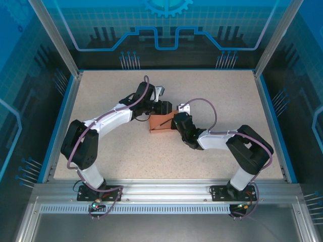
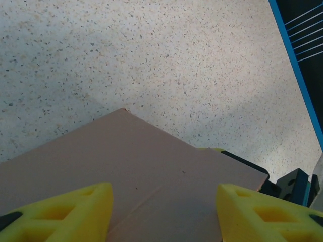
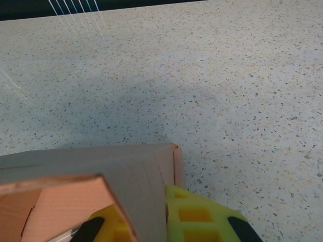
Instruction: Fold the paper box
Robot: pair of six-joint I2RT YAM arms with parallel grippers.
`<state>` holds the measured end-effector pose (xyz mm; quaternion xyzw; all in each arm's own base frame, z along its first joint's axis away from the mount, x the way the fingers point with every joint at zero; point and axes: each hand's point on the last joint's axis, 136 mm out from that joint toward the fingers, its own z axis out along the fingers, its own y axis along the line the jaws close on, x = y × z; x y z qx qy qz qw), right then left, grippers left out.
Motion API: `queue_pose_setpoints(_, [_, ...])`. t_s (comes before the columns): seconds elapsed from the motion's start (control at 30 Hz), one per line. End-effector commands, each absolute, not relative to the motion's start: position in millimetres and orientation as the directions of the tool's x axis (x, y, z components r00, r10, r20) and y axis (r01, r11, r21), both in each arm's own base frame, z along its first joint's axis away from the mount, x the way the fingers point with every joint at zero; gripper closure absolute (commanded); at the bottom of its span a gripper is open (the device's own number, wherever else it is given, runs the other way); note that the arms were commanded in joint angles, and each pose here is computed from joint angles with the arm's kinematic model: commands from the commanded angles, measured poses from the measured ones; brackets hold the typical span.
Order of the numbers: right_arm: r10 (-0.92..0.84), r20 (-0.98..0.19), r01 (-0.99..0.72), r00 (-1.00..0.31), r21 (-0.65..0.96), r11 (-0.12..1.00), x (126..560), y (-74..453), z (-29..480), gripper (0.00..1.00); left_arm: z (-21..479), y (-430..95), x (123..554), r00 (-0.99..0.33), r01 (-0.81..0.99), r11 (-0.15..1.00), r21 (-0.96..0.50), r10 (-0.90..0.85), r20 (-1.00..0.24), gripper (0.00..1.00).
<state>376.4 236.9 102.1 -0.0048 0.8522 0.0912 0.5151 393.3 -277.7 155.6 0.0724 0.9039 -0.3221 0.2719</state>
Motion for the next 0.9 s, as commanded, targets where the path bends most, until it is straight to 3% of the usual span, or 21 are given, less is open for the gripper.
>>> queue_pose_setpoints(0.0, [0.031, -0.859, -0.106, -0.511, 0.099, 0.99, 367.3, 237.6, 84.9, 0.92, 143.6, -278.2, 386.6, -0.862, 0.285, 0.773, -0.567, -0.052, -0.504, 0.42])
queue_pose_setpoints(0.37, [-0.014, -0.848, -0.12, -0.529, 0.058, 0.991, 352.1, 231.5, 80.3, 0.78, 128.0, -274.6, 379.4, -0.873, 0.265, 0.778, -0.57, -0.058, -0.485, 0.43])
queue_pose_setpoints(0.63, [-0.105, -0.82, -0.165, -0.562, -0.013, 0.986, 314.9, 209.1, 80.4, 0.7, 126.1, -274.7, 380.5, -0.871, 0.265, 0.781, -0.566, -0.058, -0.488, 0.43])
queue_pose_setpoints(0.87, [-0.197, -0.811, -0.267, -0.55, -0.052, 0.962, 295.8, 203.1, 112.1, 0.66, 124.1, -273.4, 382.1, -0.866, 0.258, 0.783, -0.566, -0.071, -0.494, 0.43])
